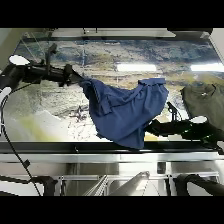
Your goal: Fold the shirts.
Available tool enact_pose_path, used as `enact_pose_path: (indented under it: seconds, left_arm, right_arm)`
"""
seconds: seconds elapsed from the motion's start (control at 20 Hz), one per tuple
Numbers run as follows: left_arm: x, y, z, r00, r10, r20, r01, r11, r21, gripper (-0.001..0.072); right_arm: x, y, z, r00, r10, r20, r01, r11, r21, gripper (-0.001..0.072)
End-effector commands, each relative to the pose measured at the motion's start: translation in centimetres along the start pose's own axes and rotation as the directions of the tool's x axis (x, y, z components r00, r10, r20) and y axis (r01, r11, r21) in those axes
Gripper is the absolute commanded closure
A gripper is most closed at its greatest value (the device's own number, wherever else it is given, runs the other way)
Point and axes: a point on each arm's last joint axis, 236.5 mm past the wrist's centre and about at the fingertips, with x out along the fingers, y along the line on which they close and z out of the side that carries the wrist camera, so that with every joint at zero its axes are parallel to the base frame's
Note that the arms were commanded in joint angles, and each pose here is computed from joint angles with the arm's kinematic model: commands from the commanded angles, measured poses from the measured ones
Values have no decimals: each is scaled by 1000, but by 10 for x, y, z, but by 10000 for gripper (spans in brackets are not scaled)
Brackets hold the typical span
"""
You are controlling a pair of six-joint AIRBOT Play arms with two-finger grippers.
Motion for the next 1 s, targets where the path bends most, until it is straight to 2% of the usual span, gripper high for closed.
enact_pose_path:
  seconds: [0.0, 0.05, 0.15, 0.25, 0.35, 0.45, 0.55, 0.65, 0.75, 0.8, 0.95]
  left_arm:
    - [-58, -27, 36, 942, -297, 154, 315, 943, -106, 684]
    - [-85, -49, 41, 887, -426, 181, 443, 894, -67, 684]
    - [-146, -104, 41, 715, -672, 195, 679, 733, 38, 684]
    - [-202, -155, 30, 551, -816, 174, 804, 575, 150, 685]
    - [-248, -202, 17, 418, -896, 150, 859, 444, 254, 684]
    - [-285, -247, -4, 317, -942, 107, 875, 334, 351, 684]
    - [-314, -286, -34, 259, -965, 47, 866, 253, 431, 684]
    - [-333, -320, -67, 234, -972, -17, 845, 194, 497, 685]
    - [-342, -346, -99, 244, -967, -74, 815, 163, 556, 687]
    - [-334, -351, -108, 294, -952, -80, 787, 194, 586, 690]
    - [-287, -338, -103, 530, -848, -8, 686, 423, 592, 690]
  right_arm:
    - [-43, 32, 17, 994, 84, 74, -79, 994, -74, 698]
    - [-67, 48, 31, 985, 116, 128, -100, 987, -124, 698]
    - [-134, 110, 61, 931, 245, 270, -160, 940, -303, 698]
    - [-222, 199, 77, 800, 438, 409, -187, 831, -524, 697]
    - [-305, 280, 63, 662, 573, 483, -94, 703, -705, 698]
    - [-360, 342, 30, 570, 647, 505, 47, 589, -807, 698]
    - [-394, 382, 3, 504, 671, 544, 206, 518, -830, 698]
    - [-416, 407, -14, 440, 680, 586, 333, 482, -810, 698]
    - [-424, 416, -21, 415, 678, 606, 388, 470, -792, 698]
    - [-424, 413, -17, 417, 667, 617, 378, 490, -785, 698]
    - [-419, 396, 0, 452, 623, 639, 343, 540, -768, 698]
